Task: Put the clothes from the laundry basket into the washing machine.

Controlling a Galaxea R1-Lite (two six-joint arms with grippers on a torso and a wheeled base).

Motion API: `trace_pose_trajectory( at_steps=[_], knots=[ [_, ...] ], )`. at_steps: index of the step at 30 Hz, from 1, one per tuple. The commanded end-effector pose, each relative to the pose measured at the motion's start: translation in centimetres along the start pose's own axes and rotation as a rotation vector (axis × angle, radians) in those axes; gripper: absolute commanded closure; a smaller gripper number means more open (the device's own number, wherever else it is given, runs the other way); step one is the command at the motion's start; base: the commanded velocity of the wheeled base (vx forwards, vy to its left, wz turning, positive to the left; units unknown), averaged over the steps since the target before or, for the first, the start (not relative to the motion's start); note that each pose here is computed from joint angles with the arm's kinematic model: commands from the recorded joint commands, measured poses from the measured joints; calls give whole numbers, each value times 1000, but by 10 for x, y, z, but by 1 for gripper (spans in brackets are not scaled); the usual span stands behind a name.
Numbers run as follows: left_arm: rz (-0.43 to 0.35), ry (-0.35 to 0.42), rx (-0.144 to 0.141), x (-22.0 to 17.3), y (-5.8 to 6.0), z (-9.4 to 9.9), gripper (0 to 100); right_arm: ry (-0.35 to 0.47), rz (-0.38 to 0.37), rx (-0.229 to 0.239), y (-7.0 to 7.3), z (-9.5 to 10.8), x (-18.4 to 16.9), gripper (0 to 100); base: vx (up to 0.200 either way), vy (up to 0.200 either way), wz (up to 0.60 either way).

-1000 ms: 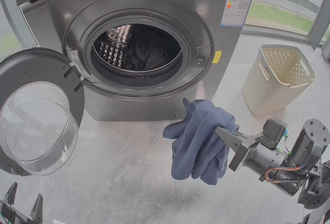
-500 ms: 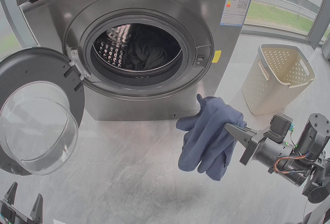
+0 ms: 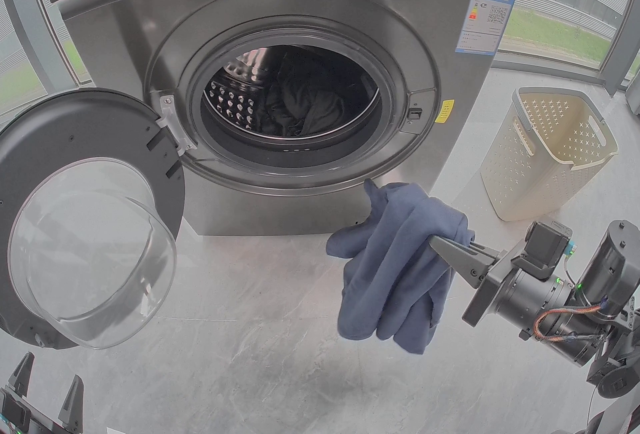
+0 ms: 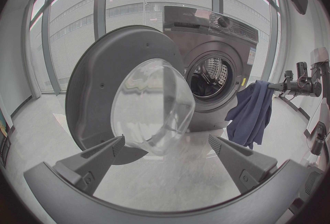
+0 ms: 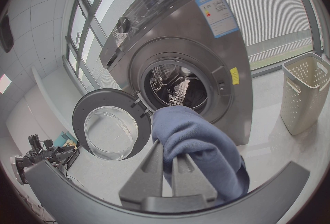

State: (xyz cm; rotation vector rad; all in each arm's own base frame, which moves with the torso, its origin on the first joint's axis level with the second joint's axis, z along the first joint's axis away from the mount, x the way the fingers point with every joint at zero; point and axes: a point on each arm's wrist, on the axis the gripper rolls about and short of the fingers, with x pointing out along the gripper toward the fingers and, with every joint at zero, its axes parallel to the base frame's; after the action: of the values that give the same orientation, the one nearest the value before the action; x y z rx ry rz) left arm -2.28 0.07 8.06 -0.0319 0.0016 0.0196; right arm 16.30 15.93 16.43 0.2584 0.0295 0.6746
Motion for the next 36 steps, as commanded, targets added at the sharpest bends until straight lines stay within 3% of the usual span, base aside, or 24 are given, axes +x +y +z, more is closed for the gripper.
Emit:
trace_pose_trajectory(
  at_steps=[1, 5, 8, 13, 19, 26, 36],
  knots=[
    [0, 0, 1, 0, 0, -5, 0, 1, 14, -6, 6, -2, -1, 100, 0, 0, 0],
    [10, -1, 12, 0, 0, -5, 0, -13, -20, -10, 15, -4, 3, 100, 0, 0, 0],
    [6, 0, 37, 0, 0, -5, 0, -25, -19, -7, 16, -2, 8, 100, 0, 0, 0],
    [5, 1, 35, 0, 0, -5, 0, -31, -11, -7, 17, -1, 12, 100, 0, 0, 0],
    [5, 1, 32, 0, 0, -5, 0, -38, -8, -13, 18, -2, 16, 100, 0, -200, 0],
    [10, -1, 33, 0, 0, -5, 0, -31, -12, -46, 18, -7, 23, 100, 0, -86, 0],
    [2, 4, 37, 0, 0, -5, 0, -93, 48, -38, 39, 3, 50, 100, 0, 0, 0]
  ],
)
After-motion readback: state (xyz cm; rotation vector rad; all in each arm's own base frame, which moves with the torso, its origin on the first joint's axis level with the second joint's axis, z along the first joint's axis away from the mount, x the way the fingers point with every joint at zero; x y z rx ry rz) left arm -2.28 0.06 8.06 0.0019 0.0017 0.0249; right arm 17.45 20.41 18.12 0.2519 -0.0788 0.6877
